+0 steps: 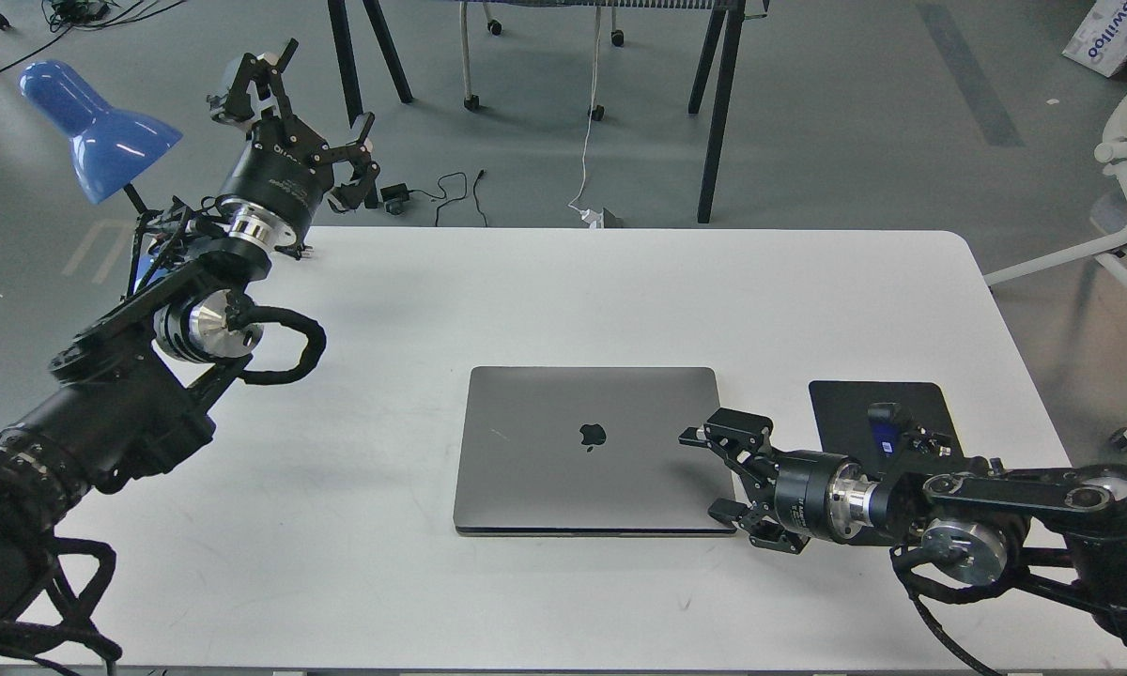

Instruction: Close notebook with right arm

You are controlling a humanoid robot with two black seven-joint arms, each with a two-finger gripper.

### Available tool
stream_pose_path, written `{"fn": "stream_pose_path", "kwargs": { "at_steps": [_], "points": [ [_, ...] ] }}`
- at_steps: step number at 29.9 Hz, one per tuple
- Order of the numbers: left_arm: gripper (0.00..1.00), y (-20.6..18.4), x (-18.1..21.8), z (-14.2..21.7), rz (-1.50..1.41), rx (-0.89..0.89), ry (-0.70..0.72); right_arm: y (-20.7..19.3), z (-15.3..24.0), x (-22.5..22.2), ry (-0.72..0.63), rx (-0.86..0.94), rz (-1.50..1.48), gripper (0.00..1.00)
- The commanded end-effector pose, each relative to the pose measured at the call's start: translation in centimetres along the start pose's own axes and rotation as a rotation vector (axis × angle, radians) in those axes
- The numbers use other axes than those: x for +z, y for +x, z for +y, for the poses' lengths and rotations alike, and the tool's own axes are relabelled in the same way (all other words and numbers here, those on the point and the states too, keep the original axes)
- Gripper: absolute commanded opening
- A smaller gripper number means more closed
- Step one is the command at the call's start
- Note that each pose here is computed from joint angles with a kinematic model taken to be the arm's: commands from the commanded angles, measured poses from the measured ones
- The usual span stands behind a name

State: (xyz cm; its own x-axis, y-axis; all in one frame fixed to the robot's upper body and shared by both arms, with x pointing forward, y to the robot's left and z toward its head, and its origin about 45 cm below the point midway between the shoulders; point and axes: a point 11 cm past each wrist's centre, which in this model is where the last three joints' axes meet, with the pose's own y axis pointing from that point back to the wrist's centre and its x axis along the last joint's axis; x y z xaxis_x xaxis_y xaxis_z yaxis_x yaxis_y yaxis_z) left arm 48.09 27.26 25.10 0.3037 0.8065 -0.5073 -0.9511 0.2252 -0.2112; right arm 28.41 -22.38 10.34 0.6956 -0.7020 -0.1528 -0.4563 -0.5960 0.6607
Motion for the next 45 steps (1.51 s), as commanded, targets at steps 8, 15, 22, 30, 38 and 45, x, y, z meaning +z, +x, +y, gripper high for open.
{"fn": "stream_pose_path", "kwargs": {
  "at_steps": [8,15,22,30,38,45],
  "points": [
    [1.00,0.0,0.0,0.0,0.000,0.000,0.000,0.0,-0.1,0.4,-0.006,0.001,-0.006,1.00],
    [1.00,0.0,0.1,0.0,0.000,0.001,-0.001,-0.4,-0.4,0.3,-0.001,-0.009,-0.001,1.00],
    [1.00,0.0,0.1,0.0,0.000,0.001,-0.002,1.3,0.0,-6.2,0.190,0.034,-0.022,1.00],
    [1.00,0.0,0.0,0.0,0.001,0.000,-0.001,6.2,5.3,-19.5,0.605,0.164,-0.075,1.00],
    [1.00,0.0,0.0,0.0,0.001,0.000,-0.001,13.8,7.4,-22.8,0.785,0.358,-0.236,1.00],
    [1.00,0.0,0.0,0.0,0.000,0.000,0.000,13.4,6.9,-24.0,0.868,0.293,-0.307,1.00]
  ]
}}
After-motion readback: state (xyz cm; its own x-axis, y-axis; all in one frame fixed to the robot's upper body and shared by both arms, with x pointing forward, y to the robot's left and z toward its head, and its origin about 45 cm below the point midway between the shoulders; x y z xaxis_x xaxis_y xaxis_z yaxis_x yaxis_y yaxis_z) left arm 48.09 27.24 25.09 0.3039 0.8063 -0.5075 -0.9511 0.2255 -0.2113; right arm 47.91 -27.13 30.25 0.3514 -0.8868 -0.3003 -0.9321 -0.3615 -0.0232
